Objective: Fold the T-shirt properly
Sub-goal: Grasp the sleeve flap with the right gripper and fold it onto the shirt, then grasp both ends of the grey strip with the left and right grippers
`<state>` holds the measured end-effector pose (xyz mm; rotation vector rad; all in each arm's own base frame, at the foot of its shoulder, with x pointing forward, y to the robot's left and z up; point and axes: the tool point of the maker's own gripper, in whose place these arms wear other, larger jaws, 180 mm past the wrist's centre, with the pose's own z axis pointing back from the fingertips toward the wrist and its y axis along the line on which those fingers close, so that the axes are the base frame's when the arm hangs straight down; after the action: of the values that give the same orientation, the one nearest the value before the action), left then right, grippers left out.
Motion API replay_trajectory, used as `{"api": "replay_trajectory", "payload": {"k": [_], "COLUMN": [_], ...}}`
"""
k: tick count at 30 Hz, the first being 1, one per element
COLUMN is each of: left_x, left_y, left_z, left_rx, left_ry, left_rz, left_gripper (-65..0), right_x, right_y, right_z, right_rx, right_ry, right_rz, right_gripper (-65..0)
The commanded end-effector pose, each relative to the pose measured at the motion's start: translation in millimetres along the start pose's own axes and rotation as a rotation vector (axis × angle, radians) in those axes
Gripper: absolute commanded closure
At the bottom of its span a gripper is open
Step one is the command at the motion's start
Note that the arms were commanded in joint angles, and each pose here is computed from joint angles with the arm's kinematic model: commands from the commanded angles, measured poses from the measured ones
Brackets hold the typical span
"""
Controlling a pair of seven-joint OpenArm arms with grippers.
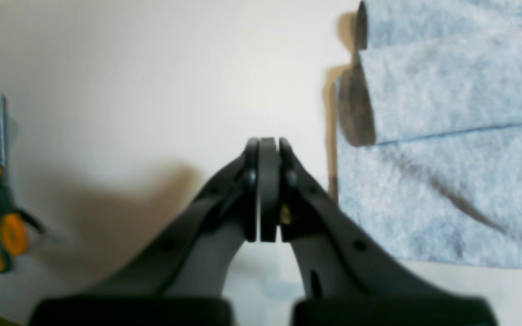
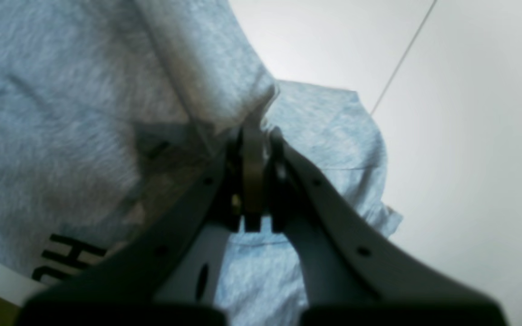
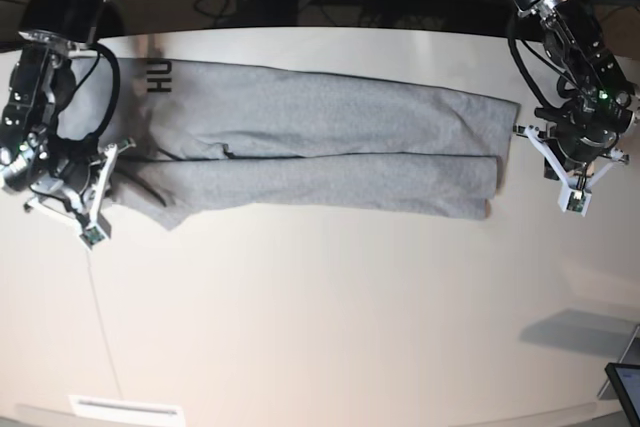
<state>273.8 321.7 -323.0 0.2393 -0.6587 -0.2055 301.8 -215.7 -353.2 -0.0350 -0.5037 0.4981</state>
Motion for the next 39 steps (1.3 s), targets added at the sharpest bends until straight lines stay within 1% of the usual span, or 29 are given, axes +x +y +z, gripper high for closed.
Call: {"api": "replay_trajectory", "payload": {"k": [1,5,8,11,13,17,20,25,28,32,37,39], "left_x": [10.1,11.7,15.8,25.6,27.1,24.0,19.9,19.1,17.6,8.7,-2.4,-2.8], "left_y": [7.2,-5.9,-20.4,-41.5,-57.4,-79.8,-91.4,-102.5,-102.9,-103.8,-104.7,-104.4], "left_z": [2.3,-11.1,-16.0,-19.5,-23.7,-30.4,-32.4,-33.4,-33.9,-40.4,-47.3,-48.3], "left_rx": [0.013,-0.037,-0.072,-0.118,-0.150,-0.154,-0.167,-0.191,-0.194,-0.208,-0.221,-0.221], "left_ry": [-0.033,-0.014,-0.011,-0.049,-0.046,0.002,0.021,0.023,0.027,0.058,0.095,0.098], "left_rz": [-0.008,-0.020,-0.058,-0.110,-0.154,-0.267,-0.316,-0.343,-0.343,-0.332,-0.322,-0.321], "left_gripper": [0.0,0.0,0.0,0.0,0.0,0.0,0.0,0.0,0.0,0.0,0.0,0.0], "right_x": [7.2,5.0,-4.1,-14.2,-20.7,-31.1,-33.0,-37.6,-34.5,-34.7,-51.7,-58.6], "right_y": [-5.7,16.2,25.6,33.5,35.6,33.4,33.9,36.1,45.3,50.0,41.9,44.7], "right_z": [9.0,16.7,20.8,22.4,23.1,24.0,23.9,23.7,25.9,32.0,35.8,35.6], "right_rx": [-0.023,0.051,0.103,0.148,0.160,0.152,0.153,0.158,0.208,0.258,0.236,0.242], "right_ry": [-0.034,-0.089,-0.117,-0.129,-0.125,-0.110,-0.106,-0.096,-0.128,-0.157,-0.138,-0.122], "right_rz": [0.016,0.021,-0.021,-0.060,-0.076,-0.097,-0.099,-0.102,-0.113,-0.115,-0.161,-0.165], "right_gripper": [0.0,0.0,0.0,0.0,0.0,0.0,0.0,0.0,0.0,0.0,0.0,0.0]}}
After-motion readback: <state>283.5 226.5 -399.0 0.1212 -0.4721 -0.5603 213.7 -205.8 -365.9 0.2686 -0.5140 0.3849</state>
